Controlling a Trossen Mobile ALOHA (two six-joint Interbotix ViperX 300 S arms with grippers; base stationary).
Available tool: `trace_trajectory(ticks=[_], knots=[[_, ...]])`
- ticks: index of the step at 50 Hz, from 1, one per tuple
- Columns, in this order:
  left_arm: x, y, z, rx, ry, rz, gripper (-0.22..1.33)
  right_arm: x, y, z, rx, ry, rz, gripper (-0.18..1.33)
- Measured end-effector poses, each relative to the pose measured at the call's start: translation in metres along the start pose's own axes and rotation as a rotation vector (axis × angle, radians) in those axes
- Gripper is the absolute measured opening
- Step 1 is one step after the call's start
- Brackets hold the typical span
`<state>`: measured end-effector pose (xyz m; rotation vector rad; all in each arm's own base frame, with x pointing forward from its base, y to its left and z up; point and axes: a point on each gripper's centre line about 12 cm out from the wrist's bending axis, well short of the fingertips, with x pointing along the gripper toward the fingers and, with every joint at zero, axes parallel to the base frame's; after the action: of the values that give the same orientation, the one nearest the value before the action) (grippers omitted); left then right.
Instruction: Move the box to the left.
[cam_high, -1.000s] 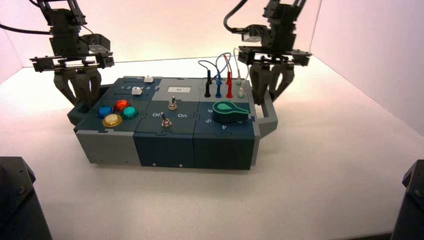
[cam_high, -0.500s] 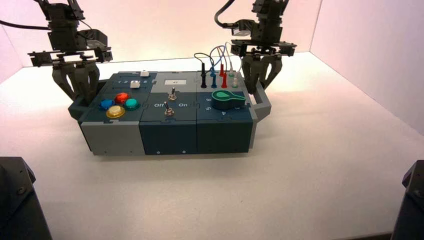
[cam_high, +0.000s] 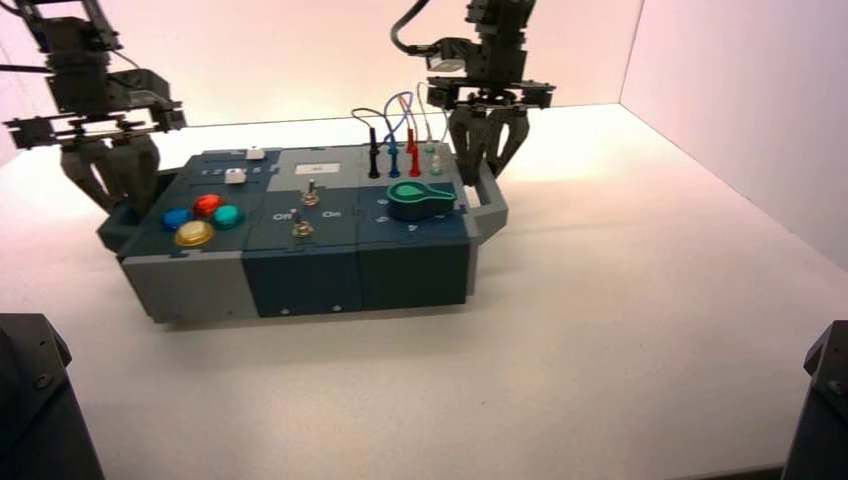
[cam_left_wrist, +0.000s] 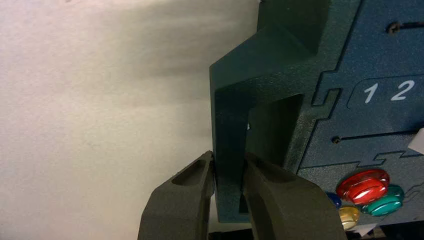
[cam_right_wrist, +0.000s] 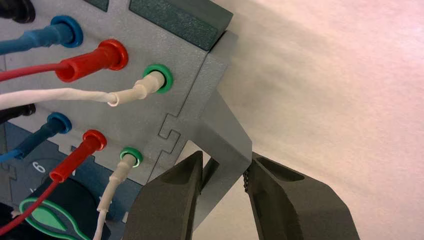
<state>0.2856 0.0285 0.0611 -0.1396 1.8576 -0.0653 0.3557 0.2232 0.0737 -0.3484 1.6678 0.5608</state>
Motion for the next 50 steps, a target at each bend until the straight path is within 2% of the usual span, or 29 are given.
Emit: trace_trajectory(ticks=[14, 22, 35, 43, 48, 50], knots=[[-0.002, 0.02, -0.001, -0.042, -0.014, -0.009, 0.5, 0.001, 0.021, 0.005, -0.047, 0.009, 0.001, 0.81], [-0.003, 0.029, -0.003, -0.071, -0.02, -0.016, 0.5, 0.0, 0.027, 0.013, -0.061, 0.01, 0.002, 0.81], [-0.004, 0.056, -0.006, -0.155, -0.043, -0.034, 0.5, -0.007, 0.05, 0.03, -0.108, -0.009, 0.013, 0.81], [-0.006, 0.074, -0.011, -0.211, -0.054, -0.049, 0.5, -0.008, 0.064, 0.035, -0.138, 0.024, 0.024, 0.81], [-0.009, 0.083, -0.009, -0.233, -0.075, -0.048, 0.5, -0.009, 0.079, 0.035, -0.186, 0.045, 0.024, 0.77], [-0.012, 0.089, -0.007, -0.247, -0.096, -0.046, 0.5, -0.008, 0.087, 0.036, -0.209, 0.054, 0.022, 0.63]])
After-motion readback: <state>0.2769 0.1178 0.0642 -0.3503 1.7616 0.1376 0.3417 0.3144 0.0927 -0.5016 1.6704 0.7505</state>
